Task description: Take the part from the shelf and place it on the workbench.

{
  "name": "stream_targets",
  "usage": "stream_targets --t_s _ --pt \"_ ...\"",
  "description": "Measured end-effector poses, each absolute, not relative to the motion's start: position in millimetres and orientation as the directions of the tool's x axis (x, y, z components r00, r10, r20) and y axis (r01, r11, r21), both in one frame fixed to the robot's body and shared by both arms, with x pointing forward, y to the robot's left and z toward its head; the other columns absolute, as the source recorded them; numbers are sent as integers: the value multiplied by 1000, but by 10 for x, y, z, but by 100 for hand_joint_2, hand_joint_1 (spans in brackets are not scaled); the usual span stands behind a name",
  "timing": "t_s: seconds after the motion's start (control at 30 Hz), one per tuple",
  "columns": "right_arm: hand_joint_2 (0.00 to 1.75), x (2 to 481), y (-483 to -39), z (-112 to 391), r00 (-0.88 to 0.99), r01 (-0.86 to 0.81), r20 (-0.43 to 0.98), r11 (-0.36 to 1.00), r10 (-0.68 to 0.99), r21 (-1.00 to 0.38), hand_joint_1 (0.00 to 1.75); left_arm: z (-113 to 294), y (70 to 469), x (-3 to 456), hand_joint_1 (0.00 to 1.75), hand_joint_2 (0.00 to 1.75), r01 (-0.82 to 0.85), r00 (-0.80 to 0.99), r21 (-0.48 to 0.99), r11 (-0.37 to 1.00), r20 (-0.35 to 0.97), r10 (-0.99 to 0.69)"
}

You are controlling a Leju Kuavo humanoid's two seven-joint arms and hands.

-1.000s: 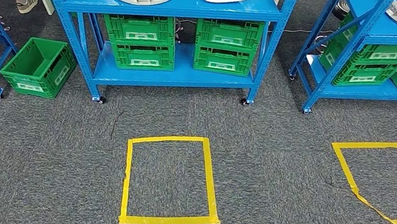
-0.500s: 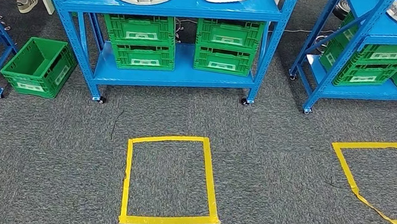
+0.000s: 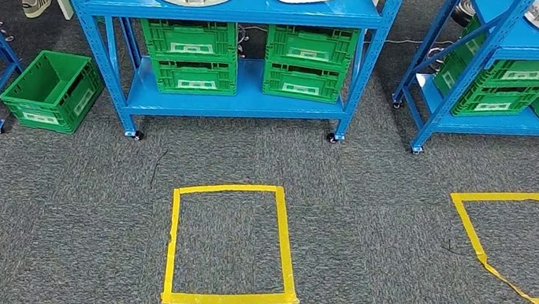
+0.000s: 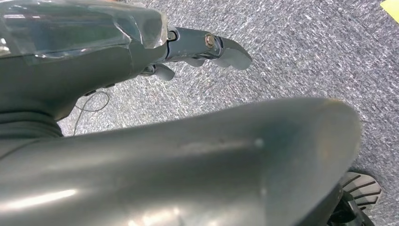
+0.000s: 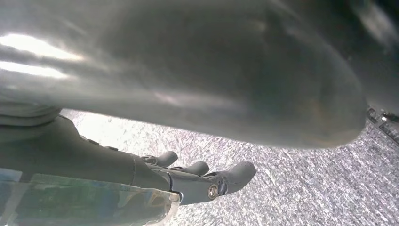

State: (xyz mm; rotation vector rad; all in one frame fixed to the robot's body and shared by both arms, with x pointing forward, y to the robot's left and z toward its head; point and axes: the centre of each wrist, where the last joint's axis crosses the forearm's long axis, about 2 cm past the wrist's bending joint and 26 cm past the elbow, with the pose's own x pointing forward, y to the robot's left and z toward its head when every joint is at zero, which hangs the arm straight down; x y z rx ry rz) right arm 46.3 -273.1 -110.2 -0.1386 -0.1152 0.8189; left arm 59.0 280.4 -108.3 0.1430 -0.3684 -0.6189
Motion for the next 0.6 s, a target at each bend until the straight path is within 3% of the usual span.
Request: stream_targets --t_s 0.47,0.5,0.6 --pt "0 391 -2732 -1110 699 -699 52 697 713 -157 0 -1078 2788 626 0 0 556 743 228 799 296 -601" --pt "44 380 -2733 -1111 709 -690 53 707 703 -154 0 -1075 2783 644 0 0 561 738 231 795 294 -607" --pt "175 350 -2738 -1115 739 -659 54 738 671 -148 0 -1059 2765 728 0 131 577 724 249 778 285 -628"
